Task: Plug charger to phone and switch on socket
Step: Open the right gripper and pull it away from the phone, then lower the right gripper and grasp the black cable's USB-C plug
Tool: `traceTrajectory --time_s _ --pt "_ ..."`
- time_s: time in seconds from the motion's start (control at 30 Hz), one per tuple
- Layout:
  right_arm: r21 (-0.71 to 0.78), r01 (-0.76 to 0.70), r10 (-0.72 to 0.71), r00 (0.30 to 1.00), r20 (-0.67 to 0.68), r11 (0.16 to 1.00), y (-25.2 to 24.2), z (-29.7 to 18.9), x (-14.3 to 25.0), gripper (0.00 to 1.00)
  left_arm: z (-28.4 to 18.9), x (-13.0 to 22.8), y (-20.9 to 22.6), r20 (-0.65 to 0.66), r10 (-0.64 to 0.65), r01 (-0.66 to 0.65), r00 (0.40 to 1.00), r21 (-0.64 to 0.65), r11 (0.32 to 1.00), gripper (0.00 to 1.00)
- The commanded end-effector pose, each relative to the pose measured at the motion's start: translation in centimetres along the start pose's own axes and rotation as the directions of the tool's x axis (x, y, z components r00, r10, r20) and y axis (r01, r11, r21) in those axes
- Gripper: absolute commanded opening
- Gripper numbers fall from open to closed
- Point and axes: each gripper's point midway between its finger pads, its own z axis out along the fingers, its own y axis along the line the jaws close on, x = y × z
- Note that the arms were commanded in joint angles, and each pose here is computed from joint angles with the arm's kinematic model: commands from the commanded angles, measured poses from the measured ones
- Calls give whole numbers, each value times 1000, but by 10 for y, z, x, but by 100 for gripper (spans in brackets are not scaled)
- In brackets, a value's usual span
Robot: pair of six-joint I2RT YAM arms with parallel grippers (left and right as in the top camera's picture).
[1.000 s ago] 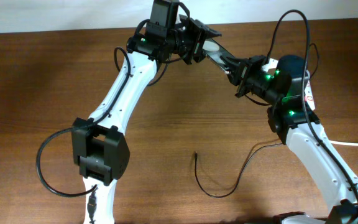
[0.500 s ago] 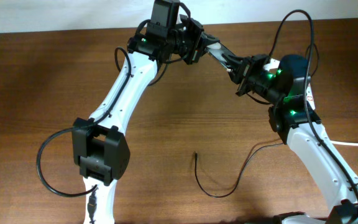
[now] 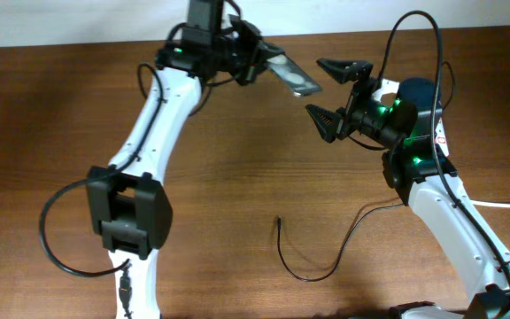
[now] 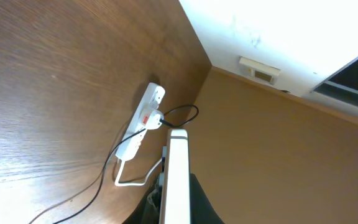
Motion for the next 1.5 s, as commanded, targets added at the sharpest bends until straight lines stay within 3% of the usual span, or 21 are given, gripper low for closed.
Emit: traceTrajectory --time_s 0.0,0.07,0.13,0.23,0.3,0.33,0.4,0.5,0.6,0.73,0.93,1.17,1.23,1.43,1.47 --pt "6 99 -99 995 -32 995 4 -3 8 99 -31 -11 -1 -91 53 -48 994 53 997 0" --pt "70 149 -144 988 -62 986 -14 -4 10 99 -53 -12 1 -161 202 -184 966 124 975 0" --pt "112 287 -274 955 -115 951 -31 -6 14 99 -68 -9 11 -209 290 -259 934 163 952 0" --pt "95 488 -459 860 -225 868 -44 -9 26 99 -81 -7 18 -206 474 -430 856 227 874 0" --pt "54 589 -551 781 -295 806 -51 -13 36 99 -83 -4 25 -205 532 -488 821 232 842 0" --pt "13 655 -612 713 -341 756 -56 -15 43 99 -83 -2 28 -199 589 -543 783 242 804 0" --pt "28 683 -622 682 -385 730 -71 -20 45 99 -84 0 32 -193 636 -590 747 248 768 0" --pt "172 707 -559 664 -497 686 -124 -36 51 99 -85 6 40 -186 736 -687 651 269 675 0" --pt "339 785 -558 611 -561 518 -167 -30 73 99 -86 7 47 -189 760 -716 622 258 649 0" --pt "502 830 -588 538 -604 244 -181 -45 85 98 -99 -14 65 -192 714 -697 673 158 699 0" --pt "671 735 -527 612 -590 102 -201 -73 66 99 -121 -35 73 -159 679 -667 717 125 734 0" --pt "766 641 -391 695 -604 -44 -239 -48 72 99 -121 -35 73 -159 679 -668 717 125 734 0" --pt "795 604 -382 725 -573 -45 -247 -48 76 99 -121 -35 73 -159 679 -668 717 124 734 0" --pt "820 562 -412 726 -550 -105 -260 -53 79 99 -121 -38 77 -160 679 -673 717 99 733 0" --pt "851 514 -392 763 -513 -113 -273 -64 75 99 -121 -38 77 -160 679 -672 717 99 734 0"
